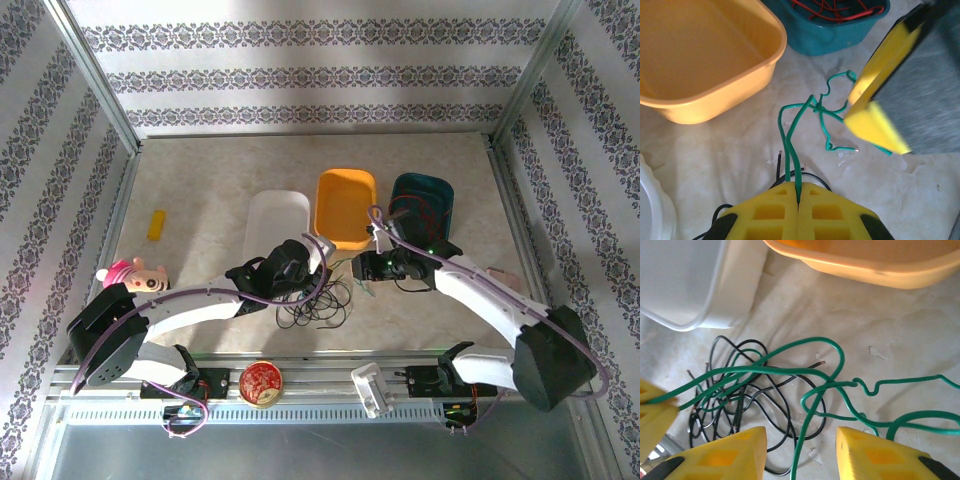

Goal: Untangle the cables

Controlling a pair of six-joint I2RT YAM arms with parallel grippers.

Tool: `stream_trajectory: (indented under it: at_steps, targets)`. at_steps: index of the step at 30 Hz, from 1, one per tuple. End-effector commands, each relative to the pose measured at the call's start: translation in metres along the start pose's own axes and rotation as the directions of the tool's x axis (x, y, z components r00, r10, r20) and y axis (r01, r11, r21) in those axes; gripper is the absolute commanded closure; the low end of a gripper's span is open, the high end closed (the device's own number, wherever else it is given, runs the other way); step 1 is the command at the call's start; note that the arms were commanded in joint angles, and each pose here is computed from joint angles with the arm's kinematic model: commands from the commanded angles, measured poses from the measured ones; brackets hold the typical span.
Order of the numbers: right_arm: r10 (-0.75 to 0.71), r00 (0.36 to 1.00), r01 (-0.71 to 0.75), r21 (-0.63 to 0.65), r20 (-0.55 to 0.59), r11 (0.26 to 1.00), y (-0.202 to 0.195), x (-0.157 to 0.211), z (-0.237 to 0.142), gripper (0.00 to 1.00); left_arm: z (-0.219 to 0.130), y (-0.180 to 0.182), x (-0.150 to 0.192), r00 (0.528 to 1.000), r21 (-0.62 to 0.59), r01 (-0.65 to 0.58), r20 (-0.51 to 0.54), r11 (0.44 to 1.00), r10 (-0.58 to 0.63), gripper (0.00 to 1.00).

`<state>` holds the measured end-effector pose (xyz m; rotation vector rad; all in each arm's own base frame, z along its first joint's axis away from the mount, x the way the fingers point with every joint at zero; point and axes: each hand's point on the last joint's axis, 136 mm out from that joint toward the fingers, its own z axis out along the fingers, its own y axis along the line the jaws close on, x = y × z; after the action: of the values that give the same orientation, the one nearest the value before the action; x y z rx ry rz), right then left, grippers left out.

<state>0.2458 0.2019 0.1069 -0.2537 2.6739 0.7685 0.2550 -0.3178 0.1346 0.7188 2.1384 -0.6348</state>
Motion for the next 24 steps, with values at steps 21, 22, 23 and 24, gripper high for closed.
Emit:
stream_trajectory:
  at_steps: [21, 22, 23, 24]
  targets:
    - [0.105, 0.994, -0.102, 0.177, -0.009, 0.979, -0.035, -0.029, 0.036, 0.63, -0.037, 0.016, -0.044, 0.975, -0.077, 0.094, 0.208, 0.993, -0.076, 1.00]
    - [0.102, 0.995, -0.101, 0.154, 0.001, 0.983, -0.034, -0.029, 0.033, 0.63, -0.038, 0.019, -0.042, 0.976, -0.092, 0.093, 0.205, 0.991, -0.072, 1.00]
    - [0.103, 0.995, -0.103, 0.152, 0.013, 0.983, -0.035, -0.029, 0.028, 0.62, -0.038, 0.021, -0.041, 0.977, -0.105, 0.093, 0.202, 0.990, -0.070, 1.00]
    - [0.108, 0.994, -0.110, 0.162, 0.023, 0.981, -0.039, -0.028, 0.023, 0.62, -0.038, 0.024, -0.040, 0.977, -0.118, 0.097, 0.203, 0.988, -0.072, 1.00]
